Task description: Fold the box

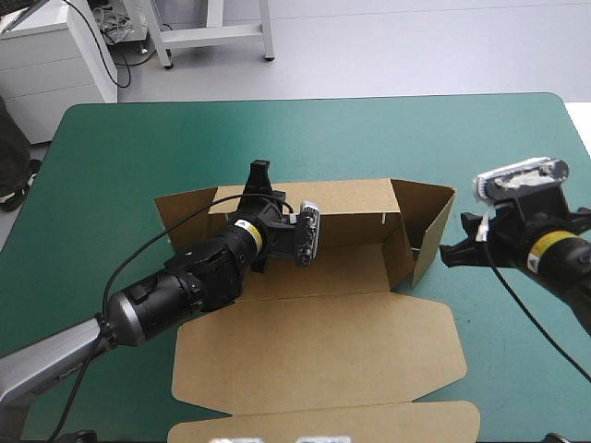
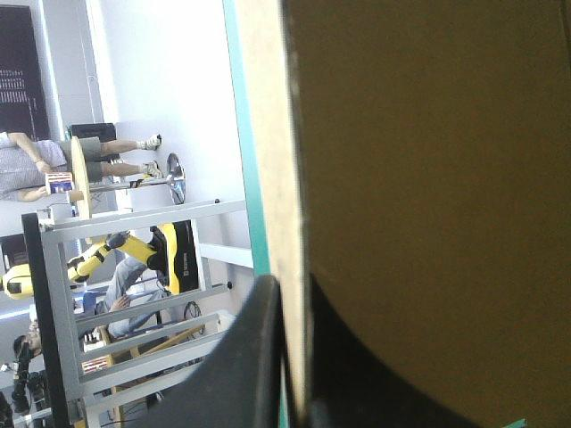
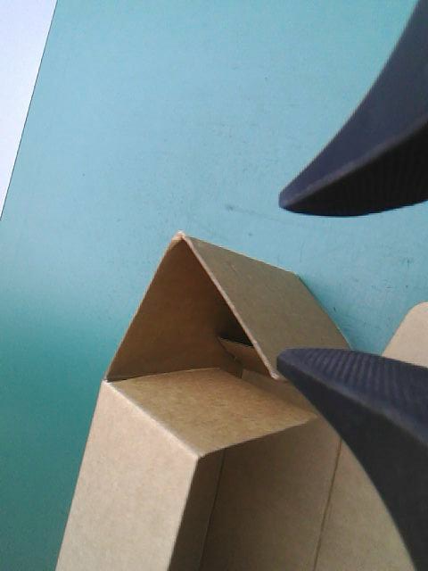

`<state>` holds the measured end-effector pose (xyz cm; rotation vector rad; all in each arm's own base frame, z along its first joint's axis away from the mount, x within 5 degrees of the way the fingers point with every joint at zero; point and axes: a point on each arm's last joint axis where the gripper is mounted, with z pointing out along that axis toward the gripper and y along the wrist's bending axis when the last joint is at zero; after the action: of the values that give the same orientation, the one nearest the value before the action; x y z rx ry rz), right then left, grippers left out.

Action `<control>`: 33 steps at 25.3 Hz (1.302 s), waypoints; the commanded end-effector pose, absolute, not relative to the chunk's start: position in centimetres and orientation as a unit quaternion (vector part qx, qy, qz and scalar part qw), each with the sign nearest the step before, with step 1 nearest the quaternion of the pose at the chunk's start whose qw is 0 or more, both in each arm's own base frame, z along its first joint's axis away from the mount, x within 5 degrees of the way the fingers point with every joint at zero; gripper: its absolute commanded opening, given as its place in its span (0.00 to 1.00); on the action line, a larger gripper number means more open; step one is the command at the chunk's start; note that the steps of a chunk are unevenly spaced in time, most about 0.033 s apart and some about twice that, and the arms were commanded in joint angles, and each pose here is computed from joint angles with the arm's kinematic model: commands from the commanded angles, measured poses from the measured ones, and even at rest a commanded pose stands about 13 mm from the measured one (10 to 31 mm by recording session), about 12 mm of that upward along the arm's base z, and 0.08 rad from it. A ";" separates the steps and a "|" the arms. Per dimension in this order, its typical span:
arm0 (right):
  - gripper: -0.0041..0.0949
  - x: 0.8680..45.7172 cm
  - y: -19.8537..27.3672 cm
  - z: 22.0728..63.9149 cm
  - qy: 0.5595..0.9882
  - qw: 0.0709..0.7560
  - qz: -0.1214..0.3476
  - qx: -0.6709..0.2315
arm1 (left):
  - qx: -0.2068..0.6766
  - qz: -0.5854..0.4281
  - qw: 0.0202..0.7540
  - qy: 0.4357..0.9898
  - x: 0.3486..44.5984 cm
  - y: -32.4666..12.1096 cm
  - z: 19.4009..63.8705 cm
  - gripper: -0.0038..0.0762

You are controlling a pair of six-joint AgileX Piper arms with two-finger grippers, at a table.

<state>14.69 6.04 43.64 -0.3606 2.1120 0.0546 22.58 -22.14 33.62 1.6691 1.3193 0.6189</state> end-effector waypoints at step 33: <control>0.46 35.3 6.9 39.6 0.927 0.271 0.083 -0.245 | 0.614 0.205 0.482 0.590 22.1 -21.7 35.1 0.04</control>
<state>36.71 7.39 36.75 -0.6545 2.5673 0.2352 22.55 -22.20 33.66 1.5689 1.4087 0.5341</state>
